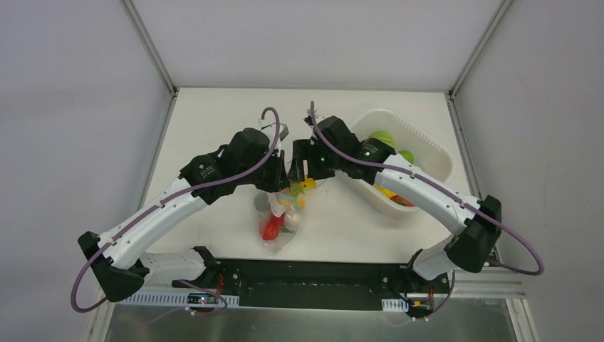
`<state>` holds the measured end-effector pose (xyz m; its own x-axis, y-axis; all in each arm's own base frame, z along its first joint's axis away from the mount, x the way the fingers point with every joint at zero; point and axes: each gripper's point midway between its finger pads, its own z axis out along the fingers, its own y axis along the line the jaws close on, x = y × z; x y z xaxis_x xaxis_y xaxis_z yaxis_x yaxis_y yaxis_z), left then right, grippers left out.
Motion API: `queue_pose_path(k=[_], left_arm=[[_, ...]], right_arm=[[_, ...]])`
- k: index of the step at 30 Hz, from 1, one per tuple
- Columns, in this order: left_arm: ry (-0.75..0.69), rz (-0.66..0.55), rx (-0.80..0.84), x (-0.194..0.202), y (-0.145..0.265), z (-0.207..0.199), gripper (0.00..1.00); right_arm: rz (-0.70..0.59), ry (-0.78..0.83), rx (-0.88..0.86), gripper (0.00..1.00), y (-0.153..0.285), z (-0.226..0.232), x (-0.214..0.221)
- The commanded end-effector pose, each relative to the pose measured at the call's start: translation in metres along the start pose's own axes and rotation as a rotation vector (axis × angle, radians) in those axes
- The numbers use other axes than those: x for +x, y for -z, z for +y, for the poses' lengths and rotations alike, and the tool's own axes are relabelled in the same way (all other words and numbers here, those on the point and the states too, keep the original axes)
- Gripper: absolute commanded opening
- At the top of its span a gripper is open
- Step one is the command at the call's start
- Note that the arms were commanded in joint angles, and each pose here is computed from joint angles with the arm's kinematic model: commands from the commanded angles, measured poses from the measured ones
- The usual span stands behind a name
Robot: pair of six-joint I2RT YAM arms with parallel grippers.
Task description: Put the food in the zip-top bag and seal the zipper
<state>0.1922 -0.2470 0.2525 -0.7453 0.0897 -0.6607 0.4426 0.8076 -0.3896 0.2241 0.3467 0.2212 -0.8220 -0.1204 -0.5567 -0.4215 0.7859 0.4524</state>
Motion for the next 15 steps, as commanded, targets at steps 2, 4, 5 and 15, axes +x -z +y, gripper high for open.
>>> queue_pose_path(k=[2, 4, 5, 15], left_arm=[[0.022, -0.086, 0.001, -0.019, 0.007, -0.003, 0.00], [0.022, -0.087, 0.000, -0.019, 0.006, -0.003, 0.00], [0.022, -0.087, 0.003, -0.019, 0.006, -0.003, 0.00], [0.019, -0.069, 0.021, -0.016, 0.005, -0.006, 0.00]], right_arm=[[-0.103, 0.043, -0.153, 0.55, 0.046, 0.025, -0.012], [-0.103, 0.067, -0.208, 0.42, 0.053, 0.030, -0.007], [-0.098, 0.076, -0.233, 0.40, 0.055, 0.033, -0.004], [0.090, 0.106, -0.318, 0.26, 0.037, 0.041, 0.029]])
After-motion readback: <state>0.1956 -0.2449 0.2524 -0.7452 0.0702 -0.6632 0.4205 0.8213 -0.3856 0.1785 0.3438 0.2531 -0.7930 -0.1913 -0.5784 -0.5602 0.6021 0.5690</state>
